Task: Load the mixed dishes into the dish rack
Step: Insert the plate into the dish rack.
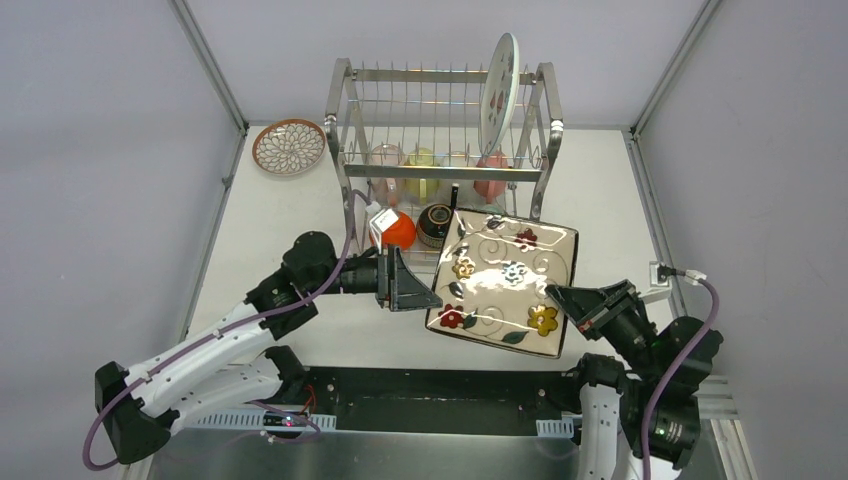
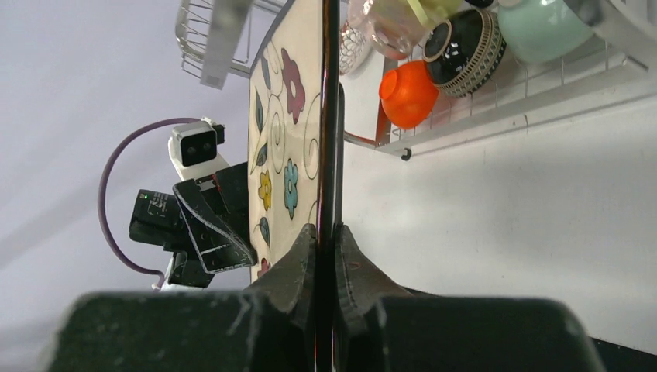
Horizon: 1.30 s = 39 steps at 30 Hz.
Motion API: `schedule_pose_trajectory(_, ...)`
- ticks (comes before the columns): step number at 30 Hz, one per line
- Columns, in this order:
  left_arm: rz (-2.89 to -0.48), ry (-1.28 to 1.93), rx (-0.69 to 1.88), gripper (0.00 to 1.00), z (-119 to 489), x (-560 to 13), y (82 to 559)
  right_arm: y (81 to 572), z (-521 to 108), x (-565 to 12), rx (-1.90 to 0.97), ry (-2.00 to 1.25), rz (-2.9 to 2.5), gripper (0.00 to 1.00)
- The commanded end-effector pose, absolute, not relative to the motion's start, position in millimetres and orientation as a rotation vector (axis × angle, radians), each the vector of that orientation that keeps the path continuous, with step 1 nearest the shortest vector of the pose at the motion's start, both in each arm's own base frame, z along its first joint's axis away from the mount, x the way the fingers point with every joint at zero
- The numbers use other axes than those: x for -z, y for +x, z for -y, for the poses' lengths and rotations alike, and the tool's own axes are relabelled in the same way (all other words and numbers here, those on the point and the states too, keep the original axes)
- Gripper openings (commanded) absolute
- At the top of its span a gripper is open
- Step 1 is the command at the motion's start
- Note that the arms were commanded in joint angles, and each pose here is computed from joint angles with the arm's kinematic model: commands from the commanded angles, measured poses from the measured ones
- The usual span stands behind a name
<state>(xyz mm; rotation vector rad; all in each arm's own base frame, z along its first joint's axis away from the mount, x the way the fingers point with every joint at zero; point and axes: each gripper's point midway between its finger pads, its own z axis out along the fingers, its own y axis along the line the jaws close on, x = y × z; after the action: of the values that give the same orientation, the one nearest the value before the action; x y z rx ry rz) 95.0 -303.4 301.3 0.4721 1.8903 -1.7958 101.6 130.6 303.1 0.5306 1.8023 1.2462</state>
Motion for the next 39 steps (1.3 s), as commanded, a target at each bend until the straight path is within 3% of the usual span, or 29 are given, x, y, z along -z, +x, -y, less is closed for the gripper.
schedule_pose_trajectory(1,-1.857,0.509,1.652,0.65,292.6,-308.8,99.7,90.3,-134.1,-365.2,-1.252,0.411,-1.643,0.0)
schedule_pose_trajectory(5,-1.861,0.532,1.593,0.74,286.5,-308.7,100.2,87.2,-134.6,-377.4,-1.242,0.392,-1.629,0.0)
schedule_pose_trajectory(7,-1.857,0.555,1.56,0.82,283.7,-309.0,100.3,85.7,-134.5,-384.4,-1.23,0.377,-1.62,0.0)
schedule_pose_trajectory(9,-1.841,0.59,1.533,0.98,281.4,-310.6,99.4,87.5,-132.6,-390.0,-1.211,0.374,-1.614,0.0)
schedule_pose_trajectory(10,-1.829,0.613,1.522,0.99,280.3,-312.6,98.4,88.3,-130.9,-392.7,-1.195,0.376,-1.609,0.0)
schedule_pose_trajectory(30,-1.625,0.768,1.241,0.99,244.7,-359.6,100.5,104.7,-120.2,-469.5,-1.114,0.315,-1.502,0.0)
schedule_pose_trajectory(39,-1.663,0.726,1.082,0.99,236.1,-346.1,123.0,131.7,-117.5,-514.5,-1.146,0.251,-1.456,0.0)
